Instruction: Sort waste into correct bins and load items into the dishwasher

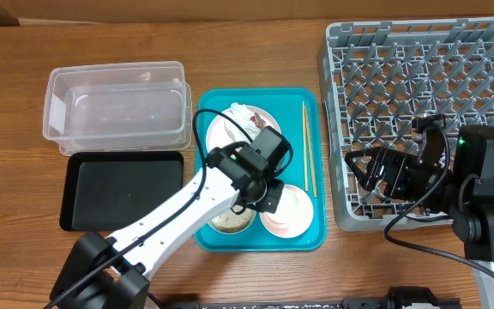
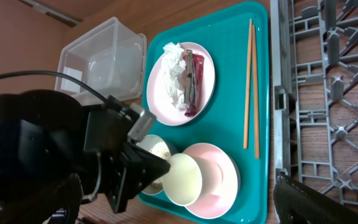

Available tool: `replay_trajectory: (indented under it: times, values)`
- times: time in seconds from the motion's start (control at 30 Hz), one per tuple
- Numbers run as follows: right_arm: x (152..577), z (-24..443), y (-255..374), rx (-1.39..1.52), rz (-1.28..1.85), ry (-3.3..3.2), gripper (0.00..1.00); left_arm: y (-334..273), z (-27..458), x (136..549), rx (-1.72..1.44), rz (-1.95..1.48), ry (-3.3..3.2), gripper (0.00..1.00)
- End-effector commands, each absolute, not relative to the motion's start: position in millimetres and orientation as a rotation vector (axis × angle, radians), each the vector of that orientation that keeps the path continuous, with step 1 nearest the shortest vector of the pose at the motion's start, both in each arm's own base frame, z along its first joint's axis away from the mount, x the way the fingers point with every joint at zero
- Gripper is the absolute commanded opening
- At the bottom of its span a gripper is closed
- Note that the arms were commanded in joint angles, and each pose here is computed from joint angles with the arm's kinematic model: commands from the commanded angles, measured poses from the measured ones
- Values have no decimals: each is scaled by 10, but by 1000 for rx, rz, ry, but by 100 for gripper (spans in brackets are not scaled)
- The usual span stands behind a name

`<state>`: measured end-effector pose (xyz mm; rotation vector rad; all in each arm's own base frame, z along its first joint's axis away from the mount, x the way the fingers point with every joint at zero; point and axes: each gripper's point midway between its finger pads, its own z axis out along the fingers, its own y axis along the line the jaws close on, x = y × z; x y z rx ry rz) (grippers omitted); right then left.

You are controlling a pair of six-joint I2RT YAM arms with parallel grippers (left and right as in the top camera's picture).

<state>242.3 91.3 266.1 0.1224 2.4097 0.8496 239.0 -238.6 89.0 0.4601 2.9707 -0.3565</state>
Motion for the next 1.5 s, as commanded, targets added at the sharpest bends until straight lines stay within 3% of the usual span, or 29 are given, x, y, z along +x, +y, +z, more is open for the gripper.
replay_trajectory:
  times: [0.0,0.17,0.4,0.57,0.8,1.03,1.27,1.33,1.37,1.4,1.43,1.47]
  values:
    - [2427,2777,910,115,852,2378,100,-2380,1366,2636,419,-432,2858,4]
    - [2412,2764,911,118,853,2386,100,-2502,1788,2625,522,-779,2788,4]
    - [2416,2779,924,106,861,2379,100,-2469,2605,2602,609,-1635,2429,4]
    - [2267,3208,1372,-290,1167,2164,98,-2163,3233,2630,597,-2051,2034,4]
    - [2155,3422,1811,-572,1309,2025,98,-2174,3288,2584,594,-2108,2015,4]
    - [2206,3476,2056,-633,1382,1992,94,-2243,3287,2526,626,-2121,2018,4]
    - [2115,3528,2203,-718,1404,1948,61,-2244,3289,2531,634,-2116,2012,4]
    - [2113,3526,2202,-718,1405,1950,59,-2244,3289,2531,634,-2116,2012,4]
    - [2112,3524,2202,-717,1405,1951,59,-2244,3286,2534,633,-2113,2013,7]
    - [2112,3522,2201,-717,1405,1952,58,-2244,3281,2536,635,-2108,2014,20]
    - [2126,3515,2192,-708,1395,1957,57,-2246,3250,2551,631,-2085,2033,45]
    - [2136,3510,2182,-700,1386,1962,56,-2244,3225,2564,625,-2067,2047,49]
